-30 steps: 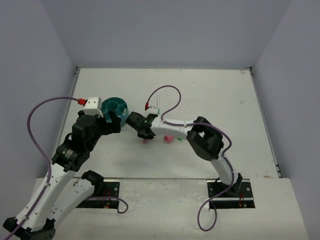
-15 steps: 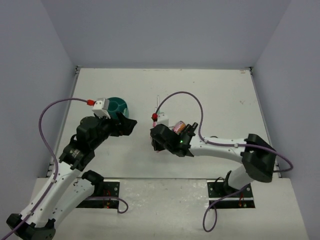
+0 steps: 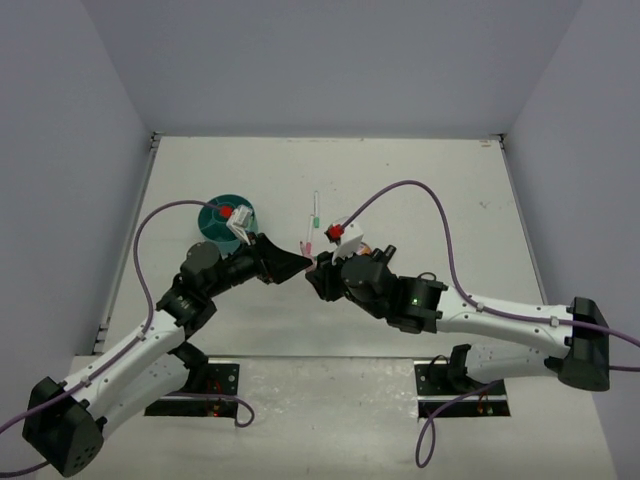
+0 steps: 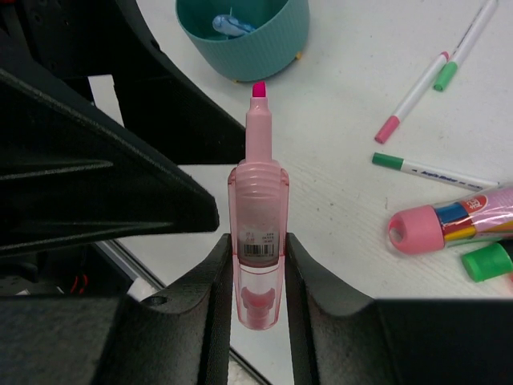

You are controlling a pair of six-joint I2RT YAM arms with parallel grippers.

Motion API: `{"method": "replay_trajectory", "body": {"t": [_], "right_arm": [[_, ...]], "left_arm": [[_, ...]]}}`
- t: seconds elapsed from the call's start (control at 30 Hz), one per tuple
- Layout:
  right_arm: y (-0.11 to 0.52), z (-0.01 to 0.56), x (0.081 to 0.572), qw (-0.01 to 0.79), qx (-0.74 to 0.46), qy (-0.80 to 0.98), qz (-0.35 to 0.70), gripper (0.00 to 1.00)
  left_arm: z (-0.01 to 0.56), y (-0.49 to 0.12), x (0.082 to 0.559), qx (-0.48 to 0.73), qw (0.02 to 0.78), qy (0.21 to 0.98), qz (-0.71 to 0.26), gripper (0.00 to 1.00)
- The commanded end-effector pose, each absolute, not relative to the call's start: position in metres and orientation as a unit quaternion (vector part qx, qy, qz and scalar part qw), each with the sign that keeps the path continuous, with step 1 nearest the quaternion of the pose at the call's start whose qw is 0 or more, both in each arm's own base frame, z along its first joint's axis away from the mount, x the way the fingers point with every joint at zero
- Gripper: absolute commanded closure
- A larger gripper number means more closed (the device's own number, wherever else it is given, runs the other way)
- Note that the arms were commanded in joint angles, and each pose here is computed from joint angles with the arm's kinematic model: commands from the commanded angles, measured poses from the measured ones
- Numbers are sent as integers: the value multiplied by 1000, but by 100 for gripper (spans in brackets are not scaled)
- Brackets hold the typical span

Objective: Sort the stationery into containers
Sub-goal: Pick up the pen from the center of the board, then close the pen cap on the pen.

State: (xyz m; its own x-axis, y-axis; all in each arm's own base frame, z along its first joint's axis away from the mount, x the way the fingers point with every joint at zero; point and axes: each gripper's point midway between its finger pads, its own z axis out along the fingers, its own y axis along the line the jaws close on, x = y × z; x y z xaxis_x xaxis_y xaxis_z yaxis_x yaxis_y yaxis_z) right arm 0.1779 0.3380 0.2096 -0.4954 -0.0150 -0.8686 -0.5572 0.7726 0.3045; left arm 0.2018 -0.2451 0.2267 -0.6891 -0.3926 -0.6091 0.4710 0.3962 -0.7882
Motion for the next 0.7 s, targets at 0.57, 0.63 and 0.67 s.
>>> {"method": "replay_trajectory", "body": {"t": [0.57,0.63,0.67], "right_arm": [[338,220,170,485,-191,800,298,100],[338,219,169,484,-193,800,299,100],[338,219,168,483,-193,800,299,100]], "left_arm": [[254,-258,219,29,440,698,-564,93],[253,-260,218,35,439,697,-566,99],[253,-260,218,36,438,697,-567,100]]}}
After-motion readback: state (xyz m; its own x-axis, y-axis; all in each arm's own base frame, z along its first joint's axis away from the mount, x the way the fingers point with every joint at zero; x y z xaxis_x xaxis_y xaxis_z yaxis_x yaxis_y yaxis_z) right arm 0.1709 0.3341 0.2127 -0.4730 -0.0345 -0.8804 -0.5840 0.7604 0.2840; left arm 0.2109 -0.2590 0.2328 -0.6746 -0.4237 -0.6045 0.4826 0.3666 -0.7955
